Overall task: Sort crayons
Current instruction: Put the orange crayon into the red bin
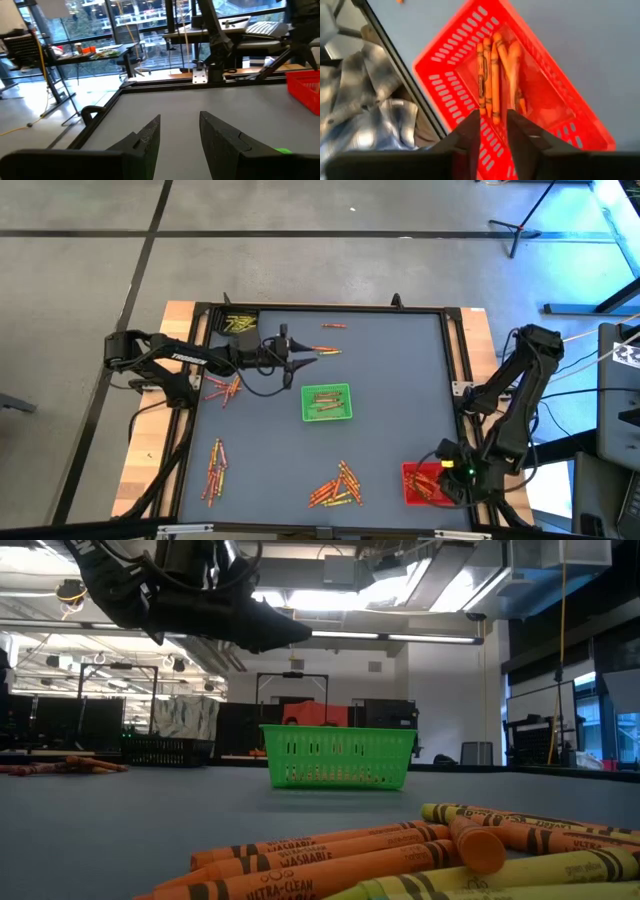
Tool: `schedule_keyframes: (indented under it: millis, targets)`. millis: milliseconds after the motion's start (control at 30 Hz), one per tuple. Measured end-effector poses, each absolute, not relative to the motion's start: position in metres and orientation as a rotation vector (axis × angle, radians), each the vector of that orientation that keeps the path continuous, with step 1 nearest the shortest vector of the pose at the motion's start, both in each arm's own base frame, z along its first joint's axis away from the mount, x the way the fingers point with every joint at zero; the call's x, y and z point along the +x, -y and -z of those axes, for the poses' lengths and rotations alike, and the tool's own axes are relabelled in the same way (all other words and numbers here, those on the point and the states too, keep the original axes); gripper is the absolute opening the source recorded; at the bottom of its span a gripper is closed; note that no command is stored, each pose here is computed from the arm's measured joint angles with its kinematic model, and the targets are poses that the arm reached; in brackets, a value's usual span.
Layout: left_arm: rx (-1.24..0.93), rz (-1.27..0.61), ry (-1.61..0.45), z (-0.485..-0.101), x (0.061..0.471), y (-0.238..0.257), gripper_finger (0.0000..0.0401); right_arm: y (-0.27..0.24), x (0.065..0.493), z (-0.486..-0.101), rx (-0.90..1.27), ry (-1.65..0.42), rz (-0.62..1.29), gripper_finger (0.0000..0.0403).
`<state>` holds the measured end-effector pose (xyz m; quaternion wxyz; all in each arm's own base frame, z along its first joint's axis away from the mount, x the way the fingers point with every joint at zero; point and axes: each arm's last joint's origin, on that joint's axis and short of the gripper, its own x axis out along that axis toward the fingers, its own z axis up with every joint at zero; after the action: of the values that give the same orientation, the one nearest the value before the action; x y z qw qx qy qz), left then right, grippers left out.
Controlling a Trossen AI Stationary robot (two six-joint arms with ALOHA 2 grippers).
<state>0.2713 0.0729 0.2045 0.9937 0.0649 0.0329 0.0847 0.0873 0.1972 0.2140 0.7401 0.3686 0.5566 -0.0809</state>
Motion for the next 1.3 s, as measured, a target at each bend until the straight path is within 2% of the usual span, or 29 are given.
schedule_keyframes:
  millis: [133, 267, 567, 767, 1000, 1300]
  targets:
    - [0.129, -0.178, -0.071, -0.204, 0.271, -0.073, 0.0121, -0.190, 0.092, -0.220, 0.757, -1.161, 0.132, 0.0133]
    - [0.113, -0.178, -0.070, -0.204, 0.271, -0.073, 0.0121, -0.165, 0.111, -0.227, 0.620, -1.068, 0.162, 0.0157]
    - [0.095, -0.179, -0.074, -0.203, 0.271, -0.073, 0.0121, -0.103, 0.164, -0.228, 0.166, -0.961, 0.282, 0.0150]
    - [0.095, -0.179, -0.076, -0.203, 0.271, -0.073, 0.0121, -0.060, 0.188, -0.231, -0.037, -0.918, 0.412, 0.0150]
    - [0.087, -0.207, -0.129, -0.198, 0.271, -0.074, 0.0121, -0.011, 0.220, -0.236, -0.155, -0.838, 0.473, 0.0150]
    - [0.096, -0.308, -0.207, -0.192, 0.264, -0.091, 0.0121, 0.054, 0.266, -0.220, -0.117, -0.720, 0.377, 0.0150]
